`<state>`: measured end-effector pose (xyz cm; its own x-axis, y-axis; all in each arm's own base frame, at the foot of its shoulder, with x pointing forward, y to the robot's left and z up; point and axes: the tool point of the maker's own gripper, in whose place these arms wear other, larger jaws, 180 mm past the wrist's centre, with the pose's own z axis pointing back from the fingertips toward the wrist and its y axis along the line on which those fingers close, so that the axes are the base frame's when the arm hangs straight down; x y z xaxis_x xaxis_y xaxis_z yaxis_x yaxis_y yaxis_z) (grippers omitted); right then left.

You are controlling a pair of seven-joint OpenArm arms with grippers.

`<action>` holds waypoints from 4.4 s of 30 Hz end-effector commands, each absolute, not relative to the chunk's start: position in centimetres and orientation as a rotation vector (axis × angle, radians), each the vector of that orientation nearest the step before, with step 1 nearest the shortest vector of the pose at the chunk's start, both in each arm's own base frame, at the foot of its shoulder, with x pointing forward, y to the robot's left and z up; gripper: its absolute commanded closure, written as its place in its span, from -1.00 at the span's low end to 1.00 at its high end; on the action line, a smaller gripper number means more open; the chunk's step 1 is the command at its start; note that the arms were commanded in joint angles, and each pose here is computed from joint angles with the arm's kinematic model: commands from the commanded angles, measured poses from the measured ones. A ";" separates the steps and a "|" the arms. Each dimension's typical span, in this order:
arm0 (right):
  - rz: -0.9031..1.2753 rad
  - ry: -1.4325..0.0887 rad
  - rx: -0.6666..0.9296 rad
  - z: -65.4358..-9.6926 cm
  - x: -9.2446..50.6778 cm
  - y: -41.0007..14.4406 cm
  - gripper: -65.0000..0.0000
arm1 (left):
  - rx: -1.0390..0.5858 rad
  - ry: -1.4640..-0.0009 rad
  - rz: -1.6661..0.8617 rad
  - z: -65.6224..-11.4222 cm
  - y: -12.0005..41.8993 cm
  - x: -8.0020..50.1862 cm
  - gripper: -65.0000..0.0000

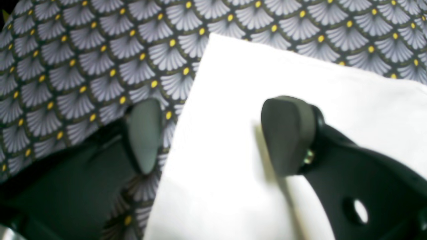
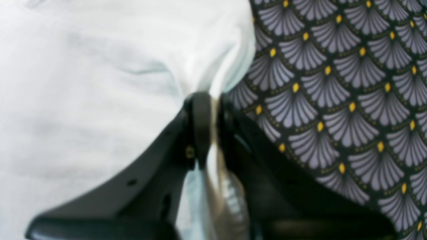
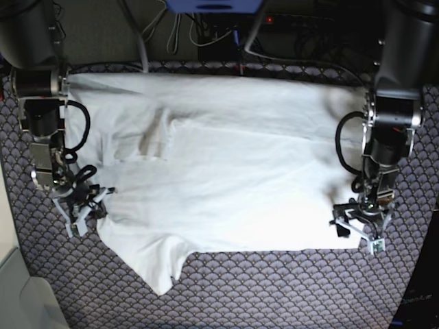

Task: Fold the T-shirt properly
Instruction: 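Lift the hem corners with both grippers and pull toward the collar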

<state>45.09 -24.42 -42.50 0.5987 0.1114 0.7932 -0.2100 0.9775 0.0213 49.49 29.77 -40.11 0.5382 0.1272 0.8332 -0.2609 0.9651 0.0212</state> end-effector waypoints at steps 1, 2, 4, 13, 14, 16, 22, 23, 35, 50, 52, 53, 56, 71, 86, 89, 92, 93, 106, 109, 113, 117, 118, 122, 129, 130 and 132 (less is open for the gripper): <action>0.193 -0.910 0.074 -41.7 45.6 -25.9 0.91 | 0.162 -1.057 0.236 -37.1 30.6 51.4 -0.51; 0.193 -0.910 0.074 -41.7 45.6 -25.9 0.91 | 0.161 -1.056 0.239 -37.1 30.6 51.4 -0.51; 0.193 -0.910 0.074 -41.7 45.6 -25.9 0.91 | 0.163 -1.037 0.243 -38.0 30.7 50.7 -0.51; 0.194 -0.910 0.076 -41.7 45.6 -25.8 0.91 | 0.161 -1.028 0.233 -40.8 29.5 49.0 -0.51; 0.194 -0.910 0.076 -41.7 45.6 -25.8 0.91 | 0.162 -1.027 0.233 -40.8 29.5 49.0 -0.51; 0.194 -0.911 0.074 -41.6 45.6 -25.9 0.91 | 0.160 -1.027 0.236 -40.8 29.5 49.0 -0.51; 0.194 -0.911 0.074 -41.6 45.6 -25.9 0.91 | 0.148 -1.029 0.230 -40.9 28.7 49.2 -0.49; 0.194 -0.911 0.074 -41.6 45.6 -25.9 0.91 | 0.147 -1.028 0.231 -41.0 28.7 49.1 -0.49; 0.197 -0.910 0.071 -41.6 45.6 -25.9 0.91 | 0.139 -1.023 0.228 -41.3 27.9 49.2 0.61; 0.198 -0.912 0.071 -41.5 45.6 -25.9 1.00 | 0.132 -1.048 0.239 -40.2 27.8 49.9 0.99; 0.199 -0.914 0.071 -41.5 45.7 -25.9 1.00 | 0.125 -1.085 0.231 -38.9 27.6 50.8 0.99; 0.199 -0.914 0.071 -41.5 45.7 -25.9 1.00 | 0.121 -1.098 0.227 -38.4 27.4 51.1 0.99; 0.195 -0.920 0.071 -41.3 45.8 -26.0 1.00 | 0.112 -1.086 0.220 -37.3 27.6 51.7 0.99; 0.353 -1.066 0.071 -38.1 43.7 -22.2 1.00 | 0.040 -1.107 0.300 -33.7 28.8 49.0 0.99; 0.367 -1.186 -0.004 -33.7 40.3 -24.0 1.00 | 0.033 -1.107 0.309 -32.4 29.3 45.7 0.99; 0.376 -1.187 -0.023 -33.1 39.3 -24.2 1.00 | 0.035 -1.127 0.299 -31.8 29.1 45.4 0.99; 0.393 -1.199 -0.030 -32.6 37.8 -23.9 1.00 | 0.038 -1.129 0.284 -31.9 28.8 44.6 0.99; 0.397 -1.203 -0.033 -32.4 37.3 -23.9 1.00 | 0.036 -1.115 0.279 -32.1 28.6 44.2 0.99; 0.428 -1.159 -0.028 -33.5 30.8 -23.1 1.00 | 0.050 -1.039 0.302 -31.8 29.8 39.6 0.99; 0.410 -1.159 -0.034 -33.9 29.7 -23.9 1.00 | 0.057 -1.013 0.312 -31.9 30.3 38.7 0.99; 0.410 -1.169 -0.019 -34.2 28.5 -23.8 1.00 | 0.057 -0.986 0.326 -31.7 30.8 38.0 0.99; 0.404 -1.175 -0.008 -34.6 26.9 -24.0 1.00 | 0.055 -0.963 0.312 -31.5 30.3 37.4 0.99; 0.402 -1.173 -0.006 -34.8 26.5 -24.0 1.00 | 0.056 -0.959 0.306 -31.7 30.2 37.1 0.99; 0.400 -1.161 0.007 -35.4 25.4 -23.9 1.00 | 0.056 -0.926 0.303 -32.8 30.1 36.4 0.99; 0.398 -1.134 0.010 -36.2 24.4 -24.0 1.00 | 0.068 -0.850 0.299 -35.5 30.1 33.9 0.99; 0.398 -1.134 0.010 -36.2 24.4 -24.0 1.00 | 0.069 -0.842 0.298 -35.8 30.1 33.6 0.99; 0.399 -1.127 0.011 -36.3 24.4 -23.9 1.00 | 0.069 -0.814 0.306 -36.7 30.2 33.1 0.99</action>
<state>23.91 -23.48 -37.39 0.3999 0.2966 0.8672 -0.3211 0.9315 -0.1705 32.29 29.51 -38.02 0.6736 0.2589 0.6923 -0.2953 0.9529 -0.0690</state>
